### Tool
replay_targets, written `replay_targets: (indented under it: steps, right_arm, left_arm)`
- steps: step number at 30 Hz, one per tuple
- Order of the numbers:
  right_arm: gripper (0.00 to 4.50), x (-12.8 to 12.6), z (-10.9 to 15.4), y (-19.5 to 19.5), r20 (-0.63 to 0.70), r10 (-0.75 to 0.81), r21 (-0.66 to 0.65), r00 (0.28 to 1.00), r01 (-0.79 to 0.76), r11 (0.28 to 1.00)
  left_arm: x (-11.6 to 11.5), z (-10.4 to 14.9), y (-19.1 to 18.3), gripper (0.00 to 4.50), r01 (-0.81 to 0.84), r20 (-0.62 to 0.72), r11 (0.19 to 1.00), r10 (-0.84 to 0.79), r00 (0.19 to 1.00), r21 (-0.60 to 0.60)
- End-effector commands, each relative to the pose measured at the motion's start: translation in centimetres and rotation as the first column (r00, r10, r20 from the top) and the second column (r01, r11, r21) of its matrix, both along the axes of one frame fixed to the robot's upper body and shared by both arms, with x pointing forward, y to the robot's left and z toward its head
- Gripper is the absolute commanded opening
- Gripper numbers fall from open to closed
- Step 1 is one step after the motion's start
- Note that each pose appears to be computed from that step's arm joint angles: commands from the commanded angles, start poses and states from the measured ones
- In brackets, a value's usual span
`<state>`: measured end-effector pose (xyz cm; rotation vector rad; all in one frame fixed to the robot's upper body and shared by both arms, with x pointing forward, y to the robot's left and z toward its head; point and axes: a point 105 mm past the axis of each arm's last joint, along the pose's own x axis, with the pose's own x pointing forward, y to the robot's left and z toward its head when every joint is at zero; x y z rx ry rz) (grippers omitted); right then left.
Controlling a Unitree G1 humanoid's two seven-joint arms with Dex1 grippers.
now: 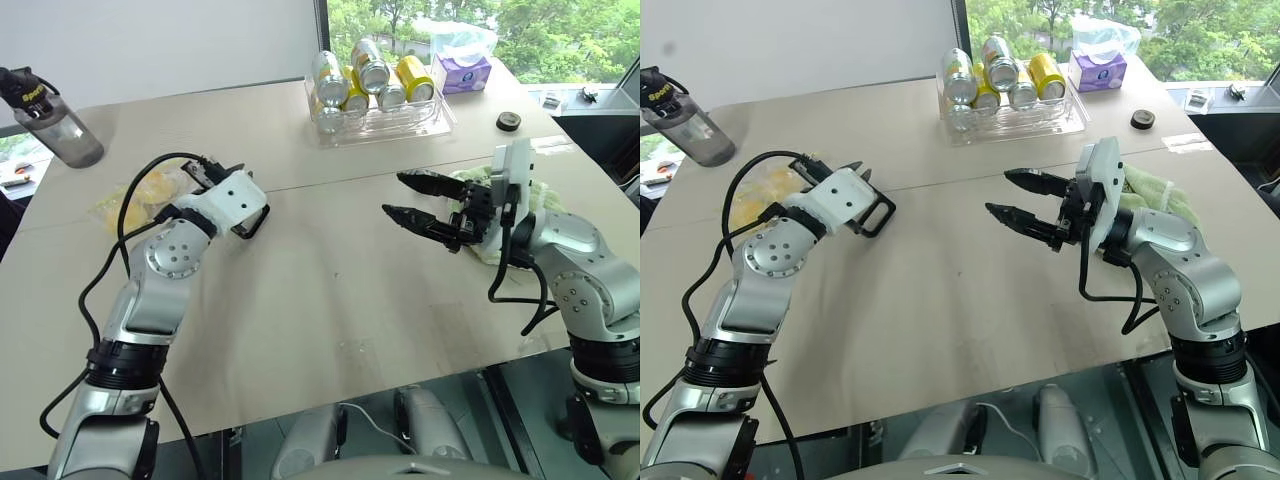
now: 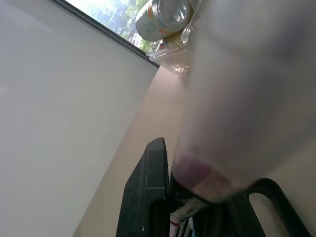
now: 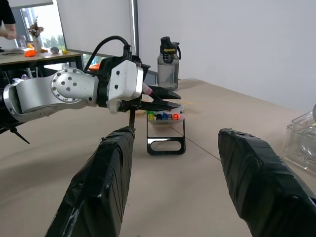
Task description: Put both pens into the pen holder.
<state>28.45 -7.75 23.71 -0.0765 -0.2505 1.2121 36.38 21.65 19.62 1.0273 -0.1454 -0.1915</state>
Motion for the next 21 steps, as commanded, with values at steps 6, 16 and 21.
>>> replay_targets:
  steps: [6,16,21]
  right_arm:
    - [2.89,-0.7,1.1,0.0,0.061,-0.008,0.018,0.998,0.007,1.0]
    - [2.96,-0.6,1.1,0.0,0.061,-0.021,0.022,0.998,0.02,1.0]
    - [2.96,-0.6,1.0,-0.1,0.058,-0.024,0.022,0.998,0.022,1.0]
  left_arm:
    - [0.6,0.8,0.0,0.02,0.012,0.018,1.0,-0.012,1.0,-0.015]
    - [1.4,1.8,-0.2,4.36,-0.006,0.049,0.999,0.004,0.999,0.035]
    - [1.6,2.2,0.5,4.36,-0.047,0.066,0.999,0.045,0.997,0.021]
